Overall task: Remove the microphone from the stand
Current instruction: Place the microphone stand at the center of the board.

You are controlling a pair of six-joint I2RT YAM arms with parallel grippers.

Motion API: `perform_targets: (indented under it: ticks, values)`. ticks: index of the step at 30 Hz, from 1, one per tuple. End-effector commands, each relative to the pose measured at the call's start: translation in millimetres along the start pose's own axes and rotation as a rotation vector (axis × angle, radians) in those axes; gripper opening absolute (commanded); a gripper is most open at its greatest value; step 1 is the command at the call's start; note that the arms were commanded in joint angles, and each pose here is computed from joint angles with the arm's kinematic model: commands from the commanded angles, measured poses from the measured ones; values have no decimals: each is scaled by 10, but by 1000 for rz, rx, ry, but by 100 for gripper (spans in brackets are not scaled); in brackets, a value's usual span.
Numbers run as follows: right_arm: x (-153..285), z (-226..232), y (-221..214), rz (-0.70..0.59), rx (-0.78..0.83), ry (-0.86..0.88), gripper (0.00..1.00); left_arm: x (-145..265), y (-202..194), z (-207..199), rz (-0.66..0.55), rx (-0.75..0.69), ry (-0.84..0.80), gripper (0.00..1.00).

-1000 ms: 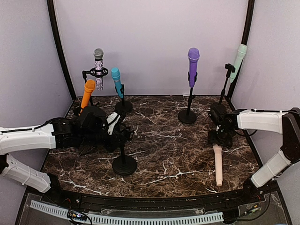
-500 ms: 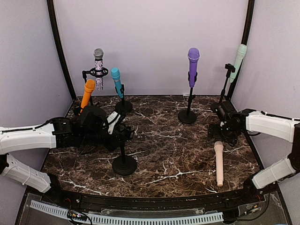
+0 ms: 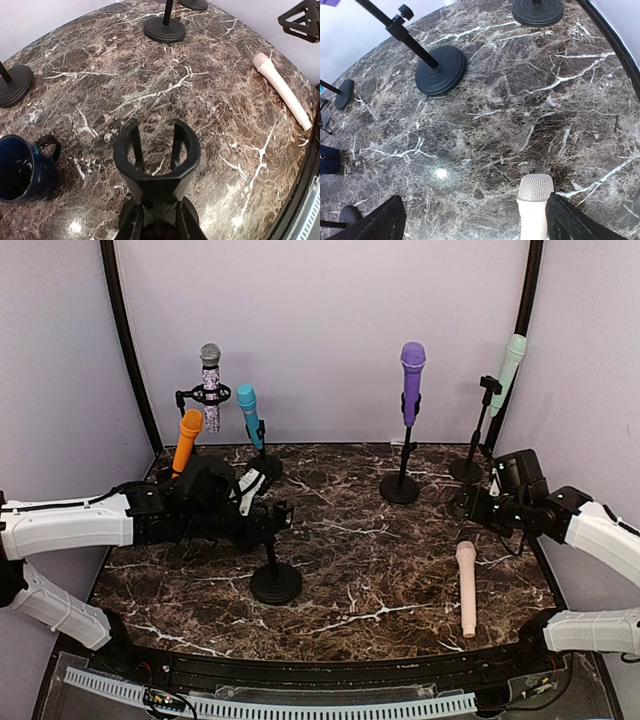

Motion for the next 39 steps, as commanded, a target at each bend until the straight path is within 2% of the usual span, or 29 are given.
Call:
perform_targets:
  ticks: [1, 6, 12, 19, 28, 30, 31, 32, 35, 39]
  values:
    - [90, 72, 2, -20, -4, 106, 99, 78, 612, 82, -220, -14, -1, 0]
    - [187, 71, -39, -30, -15, 171, 99, -20, 895, 236, -279, -72, 46, 0]
    - [286, 90, -72, -31, -15, 238, 99, -194, 1053, 434, -296, -117, 92, 0]
    - [297, 122, -131, -17, -31, 306, 98, -456, 1100, 630, -280, -164, 158, 0]
    - [297, 133, -168, -5, -34, 336, 98, -647, 1025, 843, -269, -123, 226, 1]
    - [286, 129, -186, 1, -32, 339, 98, -680, 991, 852, -254, -117, 213, 11]
    - [275, 127, -197, 4, -32, 342, 98, -692, 970, 850, -244, -111, 207, 21]
    - [269, 130, -208, 5, -34, 350, 98, -699, 956, 843, -239, -109, 198, 25]
    - [250, 143, -229, 5, -36, 372, 98, -679, 938, 823, -239, -103, 177, 47]
    - [257, 180, -215, -10, -29, 396, 98, -584, 981, 771, -255, -106, 136, 69]
Point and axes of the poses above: each gripper's point midway between its finger pads, its own x axis back along the fingers, its own z axis along the line the jaws close on, y = z × x, the point moved 6 cm from there along x, back along the fingers, and after that the axes turned 9 degrees about -x, right-handed, at the moved point
